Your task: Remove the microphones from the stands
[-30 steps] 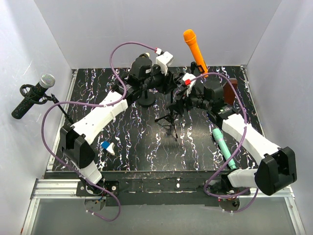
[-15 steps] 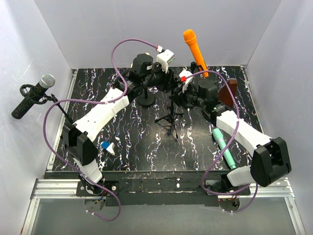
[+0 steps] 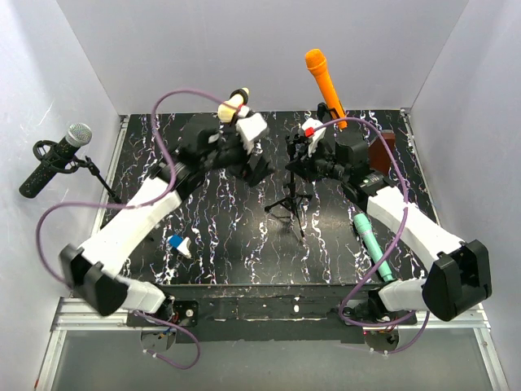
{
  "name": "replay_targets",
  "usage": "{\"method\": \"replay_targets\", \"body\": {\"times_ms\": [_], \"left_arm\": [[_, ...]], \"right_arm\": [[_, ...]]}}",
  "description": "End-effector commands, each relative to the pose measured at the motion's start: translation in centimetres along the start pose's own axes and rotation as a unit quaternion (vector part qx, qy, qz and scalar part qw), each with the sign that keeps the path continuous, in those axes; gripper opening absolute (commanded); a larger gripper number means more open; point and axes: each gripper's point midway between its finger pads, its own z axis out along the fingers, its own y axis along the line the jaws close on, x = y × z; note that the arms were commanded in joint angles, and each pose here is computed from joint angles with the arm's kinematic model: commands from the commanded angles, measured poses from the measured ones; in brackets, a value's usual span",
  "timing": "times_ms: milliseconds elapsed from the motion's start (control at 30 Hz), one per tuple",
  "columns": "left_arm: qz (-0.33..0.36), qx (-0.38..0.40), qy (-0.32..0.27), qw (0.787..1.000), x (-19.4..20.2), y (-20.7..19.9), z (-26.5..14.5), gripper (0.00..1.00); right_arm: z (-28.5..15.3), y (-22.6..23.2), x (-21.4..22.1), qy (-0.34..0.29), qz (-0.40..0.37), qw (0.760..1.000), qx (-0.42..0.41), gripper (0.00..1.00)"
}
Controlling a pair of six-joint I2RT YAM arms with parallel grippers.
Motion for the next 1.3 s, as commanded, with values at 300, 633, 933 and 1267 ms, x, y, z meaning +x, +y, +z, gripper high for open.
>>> {"method": "replay_targets", "body": {"times_ms": [300, 633, 933, 1267], "left_arm": [[0.264, 0.090, -0.065, 0.958, 6.4, -5.1, -0.2, 0.58], [0.273, 0.112, -0.055, 0.954, 11.1, -5.7, 4.2, 0.48], [0.258, 0.094, -0.037, 0.961, 12.3, -5.5, 6.3, 0.45], [0.231, 0.098, -0.042, 0.967, 11.9, -5.9, 7.7, 0.40]], "right_arm": [[-2.4, 1.9, -1.7, 0.003, 0.034, 0.999, -0.038, 0.01], [-2.3, 1.7, -1.0, 0.014, 0.071, 0.997, -0.036, 0.01], [-1.9, 1.2, -1.3, 0.008, 0.073, 0.997, -0.030, 0.01], [-2.3, 1.5, -0.6, 0.012, 0.088, 0.996, -0.027, 0.01]]}}
